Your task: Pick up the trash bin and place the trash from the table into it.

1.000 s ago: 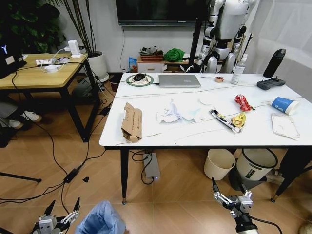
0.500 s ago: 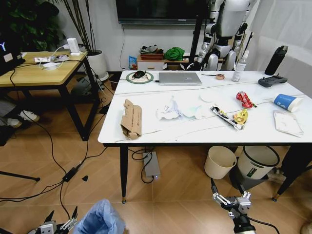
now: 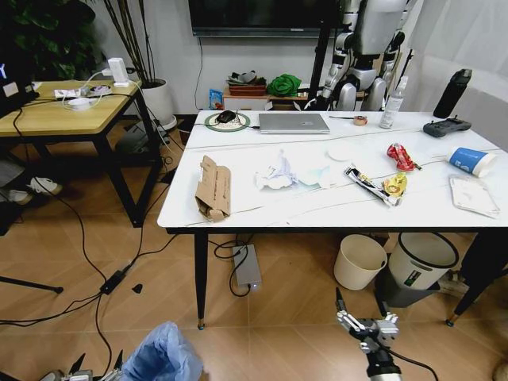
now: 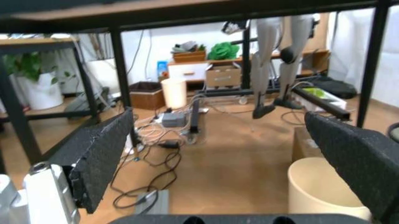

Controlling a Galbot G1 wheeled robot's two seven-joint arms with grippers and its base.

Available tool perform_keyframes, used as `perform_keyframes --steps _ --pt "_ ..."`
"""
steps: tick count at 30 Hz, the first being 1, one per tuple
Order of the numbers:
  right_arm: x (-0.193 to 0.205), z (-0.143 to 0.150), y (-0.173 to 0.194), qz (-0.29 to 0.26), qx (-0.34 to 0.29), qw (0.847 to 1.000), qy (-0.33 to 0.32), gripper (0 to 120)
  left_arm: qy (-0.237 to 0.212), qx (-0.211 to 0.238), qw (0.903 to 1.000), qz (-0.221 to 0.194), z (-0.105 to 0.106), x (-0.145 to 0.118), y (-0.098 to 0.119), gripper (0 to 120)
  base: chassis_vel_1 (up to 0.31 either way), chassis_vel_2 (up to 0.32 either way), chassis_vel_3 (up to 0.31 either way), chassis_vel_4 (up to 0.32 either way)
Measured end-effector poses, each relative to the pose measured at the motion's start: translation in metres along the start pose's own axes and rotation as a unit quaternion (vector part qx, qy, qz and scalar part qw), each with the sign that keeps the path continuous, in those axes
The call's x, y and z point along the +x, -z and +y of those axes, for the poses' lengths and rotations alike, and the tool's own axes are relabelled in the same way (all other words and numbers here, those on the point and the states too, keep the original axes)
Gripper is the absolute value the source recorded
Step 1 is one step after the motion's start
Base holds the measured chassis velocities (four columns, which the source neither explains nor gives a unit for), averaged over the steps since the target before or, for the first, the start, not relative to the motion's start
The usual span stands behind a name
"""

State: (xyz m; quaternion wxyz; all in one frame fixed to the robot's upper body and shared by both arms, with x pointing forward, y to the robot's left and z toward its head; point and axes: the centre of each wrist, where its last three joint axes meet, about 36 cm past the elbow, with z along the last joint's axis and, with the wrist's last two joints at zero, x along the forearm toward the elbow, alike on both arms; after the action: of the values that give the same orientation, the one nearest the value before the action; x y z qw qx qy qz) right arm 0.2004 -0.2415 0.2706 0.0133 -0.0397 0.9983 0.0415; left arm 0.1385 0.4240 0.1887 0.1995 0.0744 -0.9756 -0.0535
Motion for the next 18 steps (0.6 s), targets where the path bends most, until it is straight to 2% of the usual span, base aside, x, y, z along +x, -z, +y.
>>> perform_keyframes --steps 9,18 --pt "0.01 0.003 -0.01 0.01 0.007 1.0 0.007 100 0.003 0.02 0.9991 0.036 -0.009 -0.006 -0.025 100 0.0 0.0 0.0 0.0" --pt "0.015 0.003 -0.012 0.013 0.006 1.0 0.004 100 0.008 0.025 0.9979 0.059 -0.013 -0.01 -0.04 100 0.0 0.0 0.0 0.0"
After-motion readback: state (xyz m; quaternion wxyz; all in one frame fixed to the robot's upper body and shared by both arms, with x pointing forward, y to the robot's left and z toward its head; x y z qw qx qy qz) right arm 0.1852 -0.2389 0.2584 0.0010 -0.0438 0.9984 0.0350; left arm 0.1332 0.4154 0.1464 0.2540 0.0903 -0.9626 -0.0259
